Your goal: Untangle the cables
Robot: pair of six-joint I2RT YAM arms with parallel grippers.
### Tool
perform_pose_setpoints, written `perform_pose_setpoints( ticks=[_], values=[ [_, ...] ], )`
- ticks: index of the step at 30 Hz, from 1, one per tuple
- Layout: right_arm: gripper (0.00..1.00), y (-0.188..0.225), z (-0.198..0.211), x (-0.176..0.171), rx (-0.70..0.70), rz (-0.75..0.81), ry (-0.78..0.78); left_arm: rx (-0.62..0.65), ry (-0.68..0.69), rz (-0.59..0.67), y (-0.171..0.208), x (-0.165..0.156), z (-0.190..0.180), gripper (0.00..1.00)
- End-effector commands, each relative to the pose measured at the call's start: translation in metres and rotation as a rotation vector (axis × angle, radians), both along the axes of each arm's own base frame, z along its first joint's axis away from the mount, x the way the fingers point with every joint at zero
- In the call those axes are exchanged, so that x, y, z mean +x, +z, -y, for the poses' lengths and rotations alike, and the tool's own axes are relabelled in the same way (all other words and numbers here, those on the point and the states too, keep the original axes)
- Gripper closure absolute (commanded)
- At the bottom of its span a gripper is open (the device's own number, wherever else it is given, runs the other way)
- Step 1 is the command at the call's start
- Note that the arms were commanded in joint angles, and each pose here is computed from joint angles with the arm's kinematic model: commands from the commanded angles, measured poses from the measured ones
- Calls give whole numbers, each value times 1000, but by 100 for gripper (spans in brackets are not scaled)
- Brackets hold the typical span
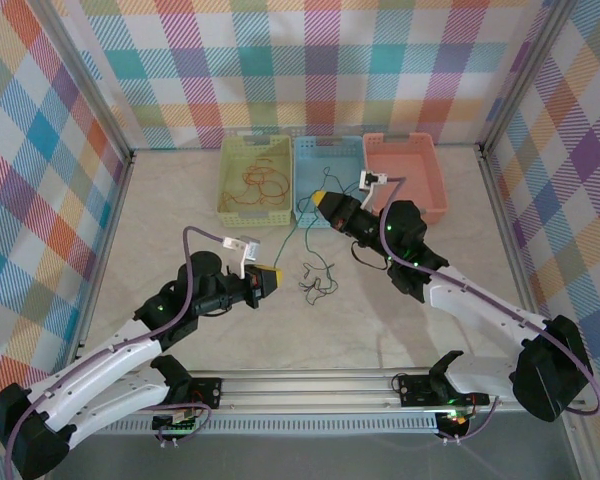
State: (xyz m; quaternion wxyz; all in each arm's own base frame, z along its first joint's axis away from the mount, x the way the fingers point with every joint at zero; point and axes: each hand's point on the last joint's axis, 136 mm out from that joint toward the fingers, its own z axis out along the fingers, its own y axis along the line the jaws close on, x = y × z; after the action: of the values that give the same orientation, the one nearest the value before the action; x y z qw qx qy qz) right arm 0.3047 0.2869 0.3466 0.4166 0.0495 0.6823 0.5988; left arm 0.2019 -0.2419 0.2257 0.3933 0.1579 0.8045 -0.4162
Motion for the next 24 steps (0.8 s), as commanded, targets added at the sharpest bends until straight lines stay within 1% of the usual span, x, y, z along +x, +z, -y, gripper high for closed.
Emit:
perform_pose_setpoints(
  ticks=[1,4,5,6,9,11,15,18,20,22,24],
  values=[
    [100,58,28,15,24,159,-152,39,6,-58,-10,-6,-4,95],
    [100,51,45,33,-120,196,-259,28,53,-10,12,-1,-12,40],
    [100,47,52,40,-163,203,-300,32,77,2,17,1,-16,29],
    [100,45,58,45,-199,219,-327,39,94,12,20,1,-21,25],
    [100,31,82,66,-272,201,-405,45,142,42,25,1,-33,17],
    [100,22,101,83,-315,179,-463,33,146,47,22,-3,-37,15],
    [100,5,140,120,-432,143,-615,44,153,41,11,-6,-42,15],
    [100,-13,169,156,-496,77,-708,58,154,37,2,-8,-44,15],
    [100,-33,191,180,-479,-11,-754,63,154,34,-3,-9,-46,15],
    [100,-47,203,201,-472,-60,-764,88,148,11,-13,-12,-48,15],
    [100,-60,215,221,-489,-99,-788,94,141,14,-14,-14,-49,15]
  ],
)
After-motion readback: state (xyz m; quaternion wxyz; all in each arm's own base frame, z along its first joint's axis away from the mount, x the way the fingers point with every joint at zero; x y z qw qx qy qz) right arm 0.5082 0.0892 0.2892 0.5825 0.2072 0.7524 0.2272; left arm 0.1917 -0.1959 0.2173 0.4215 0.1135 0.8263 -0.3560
